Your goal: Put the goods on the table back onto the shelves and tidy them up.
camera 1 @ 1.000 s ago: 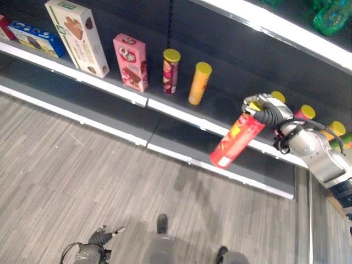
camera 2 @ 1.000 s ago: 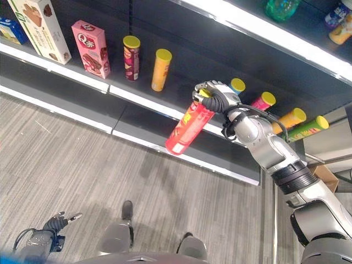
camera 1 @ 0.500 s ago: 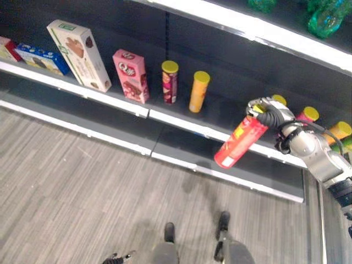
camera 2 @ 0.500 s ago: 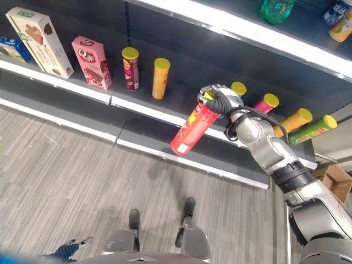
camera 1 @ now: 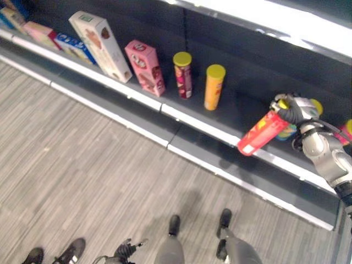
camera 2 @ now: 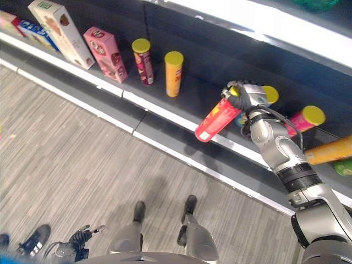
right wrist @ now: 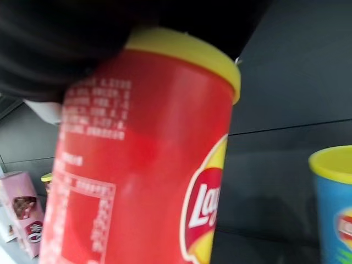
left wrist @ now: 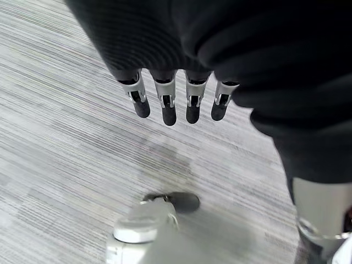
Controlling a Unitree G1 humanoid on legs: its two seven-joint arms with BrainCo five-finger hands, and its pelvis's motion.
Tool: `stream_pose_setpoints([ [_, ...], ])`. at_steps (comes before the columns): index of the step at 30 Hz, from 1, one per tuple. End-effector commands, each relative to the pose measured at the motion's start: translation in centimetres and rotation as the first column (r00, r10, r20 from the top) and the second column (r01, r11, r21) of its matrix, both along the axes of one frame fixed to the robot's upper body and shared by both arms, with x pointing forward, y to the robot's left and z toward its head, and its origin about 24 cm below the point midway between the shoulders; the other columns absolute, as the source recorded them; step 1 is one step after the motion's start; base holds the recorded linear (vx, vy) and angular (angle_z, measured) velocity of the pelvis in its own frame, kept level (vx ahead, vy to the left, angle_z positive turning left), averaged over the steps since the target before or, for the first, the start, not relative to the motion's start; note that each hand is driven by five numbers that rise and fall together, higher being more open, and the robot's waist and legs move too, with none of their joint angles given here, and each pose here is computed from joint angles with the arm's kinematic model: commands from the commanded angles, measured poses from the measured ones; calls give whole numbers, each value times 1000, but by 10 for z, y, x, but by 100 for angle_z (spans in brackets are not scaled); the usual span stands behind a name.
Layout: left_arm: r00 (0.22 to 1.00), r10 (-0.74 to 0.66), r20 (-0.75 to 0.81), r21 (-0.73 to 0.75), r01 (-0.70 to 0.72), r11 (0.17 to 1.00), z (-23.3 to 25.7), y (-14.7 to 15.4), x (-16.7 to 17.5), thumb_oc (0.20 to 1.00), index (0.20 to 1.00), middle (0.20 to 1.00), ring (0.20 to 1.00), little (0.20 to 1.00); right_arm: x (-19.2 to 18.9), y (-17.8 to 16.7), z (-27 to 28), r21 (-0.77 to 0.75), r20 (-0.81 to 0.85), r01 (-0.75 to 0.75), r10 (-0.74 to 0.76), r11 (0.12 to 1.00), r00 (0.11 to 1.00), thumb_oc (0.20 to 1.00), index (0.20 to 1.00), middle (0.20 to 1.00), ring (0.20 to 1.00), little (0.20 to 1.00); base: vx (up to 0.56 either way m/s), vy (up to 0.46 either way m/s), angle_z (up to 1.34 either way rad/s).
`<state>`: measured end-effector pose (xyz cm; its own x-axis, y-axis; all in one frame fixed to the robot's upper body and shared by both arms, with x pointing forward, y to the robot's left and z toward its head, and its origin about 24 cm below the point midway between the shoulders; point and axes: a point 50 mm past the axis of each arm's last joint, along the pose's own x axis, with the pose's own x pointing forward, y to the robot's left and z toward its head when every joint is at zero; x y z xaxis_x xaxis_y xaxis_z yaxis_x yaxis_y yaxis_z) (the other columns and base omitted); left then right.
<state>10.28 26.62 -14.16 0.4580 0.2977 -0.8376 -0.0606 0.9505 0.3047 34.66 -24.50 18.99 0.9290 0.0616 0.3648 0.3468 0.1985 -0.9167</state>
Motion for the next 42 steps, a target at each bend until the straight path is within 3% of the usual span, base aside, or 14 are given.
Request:
stream_pose_setpoints([
  [1, 997, -76, -11, 73, 76, 994, 4, 9, 6, 1000, 1000, 1000, 1000, 1000, 8, 12, 49, -10, 295, 20, -16, 1000, 955, 200, 200, 200, 200, 200, 23, -101, 20],
  [5, 991, -133, 35, 79, 130, 988, 6, -3, 20, 1000, 1000, 1000, 1000, 1000, 17, 13, 55, -4, 407, 94, -84, 996, 909, 200, 200, 200, 200, 200, 17, -74, 39],
  [9, 983, -168, 70, 88, 162, 983, 9, -8, 29, 1000, 1000, 1000, 1000, 1000, 24, -7, 64, -66, 433, 224, -174, 972, 884, 200, 200, 200, 200, 200, 17, -37, 25],
  [16, 979, -183, 94, 91, 174, 980, 11, -11, 36, 1000, 1000, 1000, 1000, 1000, 26, -21, 78, -186, 445, 315, -206, 930, 871, 200, 200, 200, 200, 200, 8, -21, 14],
  [26, 977, -173, 125, 82, 164, 983, 13, -15, 40, 1000, 1000, 1000, 1000, 1000, 23, -35, 85, -330, 457, 405, -231, 853, 859, 200, 200, 200, 200, 200, 7, -24, 6],
  [42, 973, -179, 145, 78, 169, 982, 14, -16, 38, 1000, 1000, 1000, 1000, 1000, 21, -63, 90, -418, 434, 504, -321, 756, 842, 200, 200, 200, 200, 200, -1, -4, -1],
])
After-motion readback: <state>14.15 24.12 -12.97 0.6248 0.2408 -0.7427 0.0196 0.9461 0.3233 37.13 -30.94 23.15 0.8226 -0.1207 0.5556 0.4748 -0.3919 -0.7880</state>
